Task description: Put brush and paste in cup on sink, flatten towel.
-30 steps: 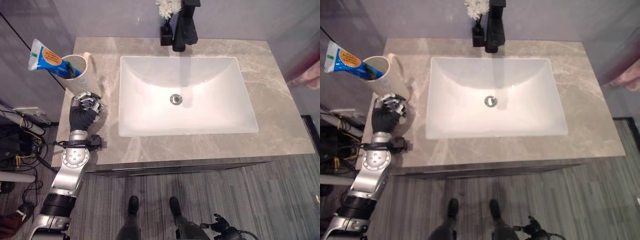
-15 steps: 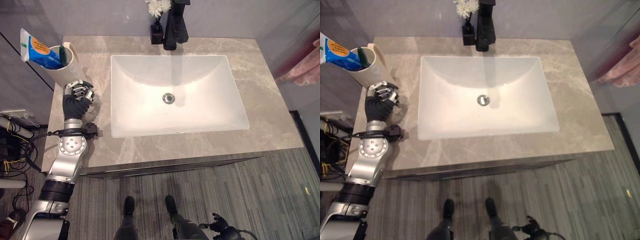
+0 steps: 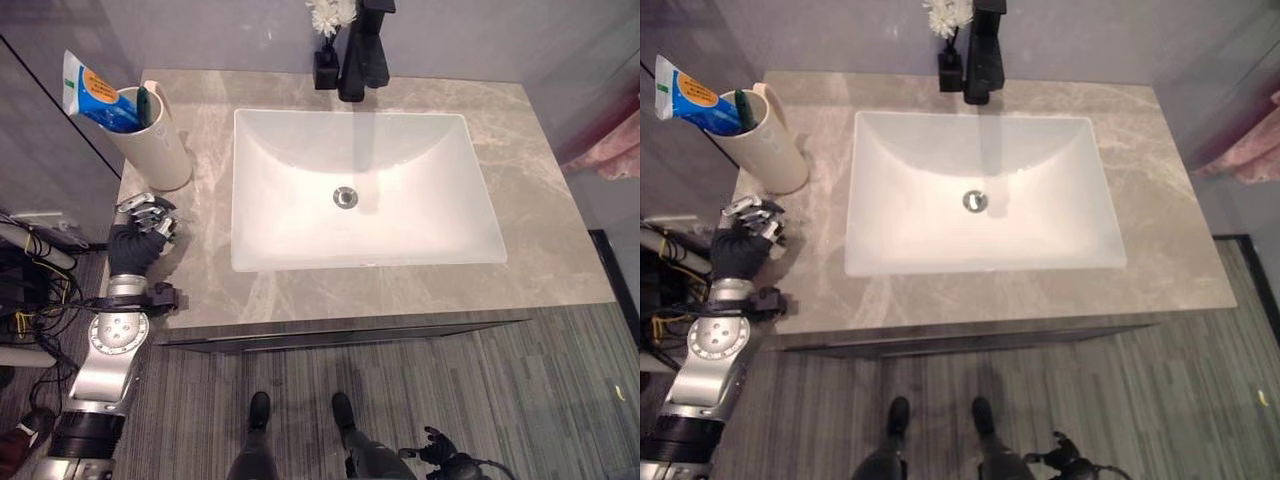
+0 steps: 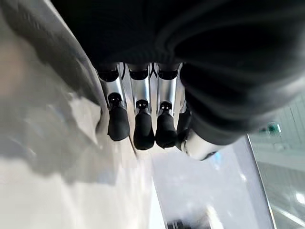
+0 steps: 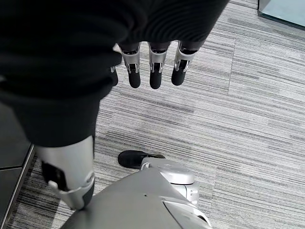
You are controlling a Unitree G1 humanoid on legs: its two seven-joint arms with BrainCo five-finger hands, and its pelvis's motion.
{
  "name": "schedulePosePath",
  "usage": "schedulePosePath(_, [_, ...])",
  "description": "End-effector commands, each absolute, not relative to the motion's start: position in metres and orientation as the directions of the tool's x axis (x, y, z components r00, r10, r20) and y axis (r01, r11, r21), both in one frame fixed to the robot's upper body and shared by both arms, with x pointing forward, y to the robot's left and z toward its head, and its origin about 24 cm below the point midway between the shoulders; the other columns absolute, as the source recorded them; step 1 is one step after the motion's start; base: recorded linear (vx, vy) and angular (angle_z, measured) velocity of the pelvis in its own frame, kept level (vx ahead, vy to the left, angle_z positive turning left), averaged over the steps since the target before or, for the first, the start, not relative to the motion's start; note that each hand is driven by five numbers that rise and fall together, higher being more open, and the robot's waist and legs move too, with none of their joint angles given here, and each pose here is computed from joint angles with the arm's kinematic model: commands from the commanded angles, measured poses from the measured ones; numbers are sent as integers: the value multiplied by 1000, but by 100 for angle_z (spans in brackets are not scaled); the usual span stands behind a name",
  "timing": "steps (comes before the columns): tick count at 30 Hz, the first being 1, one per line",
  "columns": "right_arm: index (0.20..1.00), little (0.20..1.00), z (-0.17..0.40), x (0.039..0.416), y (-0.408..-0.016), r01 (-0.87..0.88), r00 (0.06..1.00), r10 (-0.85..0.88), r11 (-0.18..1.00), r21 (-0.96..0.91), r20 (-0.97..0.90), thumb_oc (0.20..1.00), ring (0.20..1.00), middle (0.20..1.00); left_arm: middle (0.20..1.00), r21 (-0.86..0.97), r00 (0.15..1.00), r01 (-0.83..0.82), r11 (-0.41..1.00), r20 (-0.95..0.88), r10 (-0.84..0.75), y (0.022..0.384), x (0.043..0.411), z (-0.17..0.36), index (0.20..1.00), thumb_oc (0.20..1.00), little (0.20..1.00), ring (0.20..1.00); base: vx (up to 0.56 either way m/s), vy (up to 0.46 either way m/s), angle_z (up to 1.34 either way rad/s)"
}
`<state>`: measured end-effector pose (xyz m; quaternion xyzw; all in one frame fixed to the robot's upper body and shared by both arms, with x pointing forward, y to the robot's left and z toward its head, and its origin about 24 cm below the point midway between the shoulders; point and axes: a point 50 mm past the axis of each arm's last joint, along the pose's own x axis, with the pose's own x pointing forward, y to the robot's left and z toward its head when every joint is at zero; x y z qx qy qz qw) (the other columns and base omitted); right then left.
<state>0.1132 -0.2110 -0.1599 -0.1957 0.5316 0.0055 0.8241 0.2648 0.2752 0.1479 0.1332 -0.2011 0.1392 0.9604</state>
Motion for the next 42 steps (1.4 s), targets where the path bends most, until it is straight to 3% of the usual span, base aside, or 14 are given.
schedulePosePath(1, [1000, 1000, -158, 112, -221, -220, 435, -229, 911, -349, -871, 1000, 1000, 1000, 200, 230, 812, -395, 889, 540, 221, 286, 268, 180, 200, 200, 200, 200, 0, 0, 0])
schedulePosePath(7, [1000, 1000, -161, 108, -217, -270, 415, -208, 902, -338, -886, 1000, 1000, 1000, 200, 239, 805, -419, 876, 544, 237, 289, 283, 188, 200, 200, 200, 200, -7, 4, 6])
schedulePosePath(17, [1000, 1000, -155, 126, -211, -263, 476, -184, 903, -339, -860, 1000, 1000, 1000, 200, 314, 802, -441, 841, 558, 212, 284, 315, 214, 200, 200, 200, 200, -1, 3, 2])
schedulePosePath(27, [1000, 1000, -155, 125, -218, -259, 476, -206, 896, -360, -855, 1000, 1000, 1000, 200, 316, 795, -457, 832, 565, 222, 270, 348, 238, 200, 200, 200, 200, -1, 0, -1])
schedulePosePath(42, [1000, 1000, -155, 120, -221, -266, 476, -219, 887, -377, -852, 1000, 1000, 1000, 200, 333, 760, -552, 765, 578, 297, 280, 366, 270, 200, 200, 200, 200, 0, -3, -1])
